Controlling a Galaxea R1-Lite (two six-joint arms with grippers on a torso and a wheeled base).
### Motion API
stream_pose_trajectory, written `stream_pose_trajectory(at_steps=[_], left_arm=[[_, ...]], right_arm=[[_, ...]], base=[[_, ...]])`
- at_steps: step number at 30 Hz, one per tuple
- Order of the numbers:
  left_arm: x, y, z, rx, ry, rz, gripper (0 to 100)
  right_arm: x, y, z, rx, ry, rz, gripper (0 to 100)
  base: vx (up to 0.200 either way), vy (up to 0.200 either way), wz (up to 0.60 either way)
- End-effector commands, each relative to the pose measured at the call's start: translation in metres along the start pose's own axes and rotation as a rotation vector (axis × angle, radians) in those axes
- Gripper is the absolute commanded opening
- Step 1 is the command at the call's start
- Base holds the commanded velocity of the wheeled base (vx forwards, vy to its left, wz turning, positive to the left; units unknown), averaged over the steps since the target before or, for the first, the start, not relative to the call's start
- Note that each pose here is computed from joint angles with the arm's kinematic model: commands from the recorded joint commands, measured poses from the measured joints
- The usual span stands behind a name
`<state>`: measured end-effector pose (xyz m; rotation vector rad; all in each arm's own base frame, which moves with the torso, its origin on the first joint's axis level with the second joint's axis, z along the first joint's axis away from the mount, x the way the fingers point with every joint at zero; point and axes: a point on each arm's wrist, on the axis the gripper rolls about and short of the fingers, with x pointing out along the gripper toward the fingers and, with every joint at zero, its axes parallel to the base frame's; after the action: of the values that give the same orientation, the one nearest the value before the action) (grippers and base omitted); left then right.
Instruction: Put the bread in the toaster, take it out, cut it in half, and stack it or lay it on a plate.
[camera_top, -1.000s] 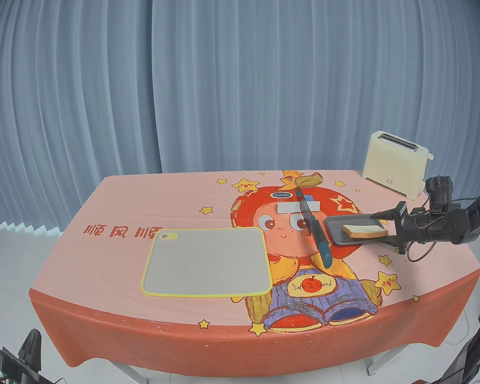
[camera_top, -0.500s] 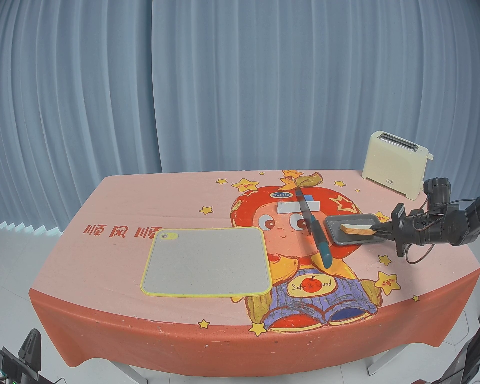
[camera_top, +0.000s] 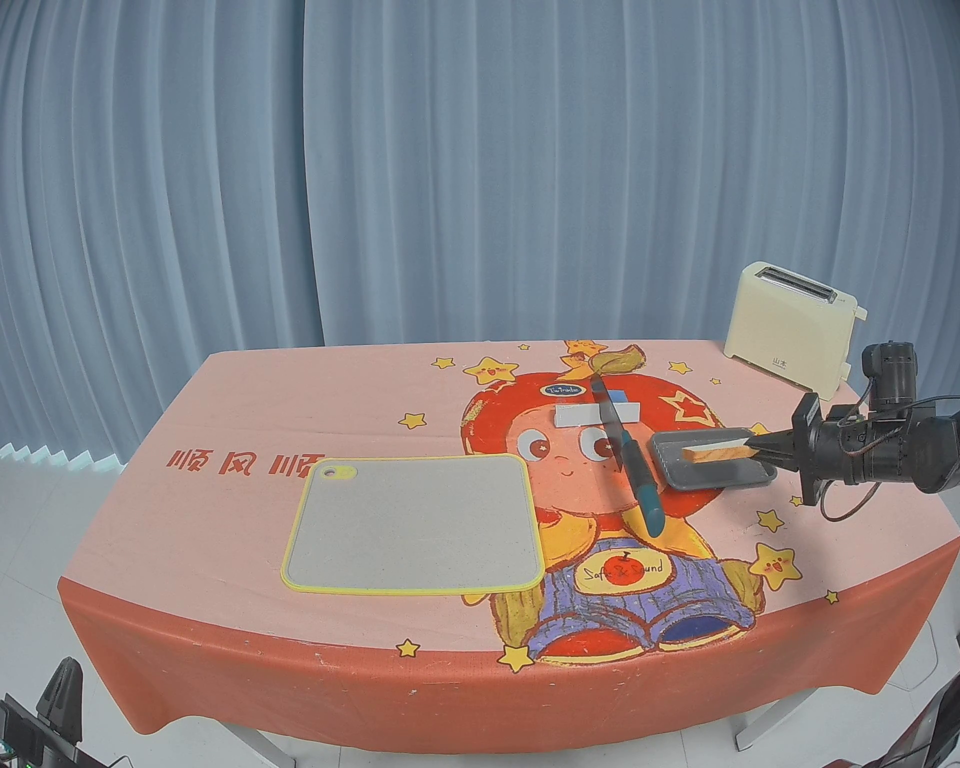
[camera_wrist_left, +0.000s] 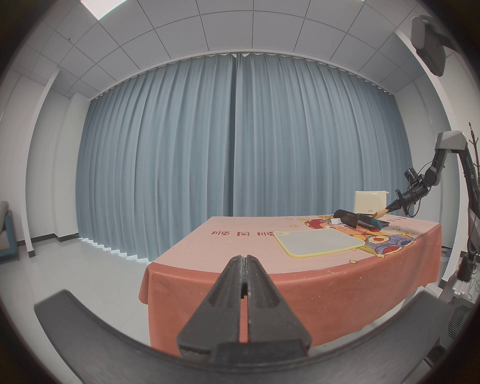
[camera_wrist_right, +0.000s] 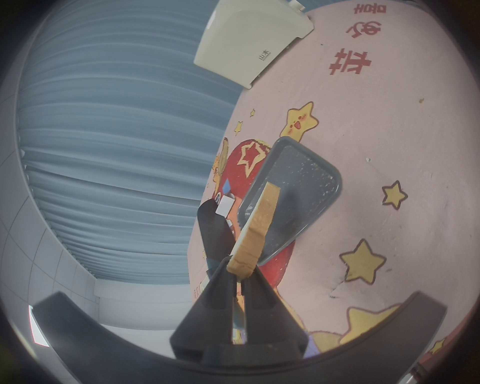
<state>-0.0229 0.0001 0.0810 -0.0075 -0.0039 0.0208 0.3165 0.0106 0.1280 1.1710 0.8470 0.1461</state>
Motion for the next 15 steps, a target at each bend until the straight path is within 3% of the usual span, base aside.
stream_pose_trajectory(at_steps=[1, 8, 15], left_arm=[[0.0, 0.0, -0.005, 0.0, 0.001, 0.001, 0], [0.0, 0.0, -0.005, 0.0, 0.001, 0.001, 0], [0.0, 0.0, -0.005, 0.0, 0.001, 0.001, 0]], right_arm=[[-0.017, 0.016, -0.011, -0.045, -0.016, 0.048, 0], [-0.031, 0.027, -0.02, -0.097, -0.051, 0.073, 0], [-0.037, 0.032, -0.029, -0.198, -0.123, 0.047, 0]], base=[[0.0, 0.0, 0.0], [0.0, 0.0, 0.0], [0.0, 0.0, 0.0]])
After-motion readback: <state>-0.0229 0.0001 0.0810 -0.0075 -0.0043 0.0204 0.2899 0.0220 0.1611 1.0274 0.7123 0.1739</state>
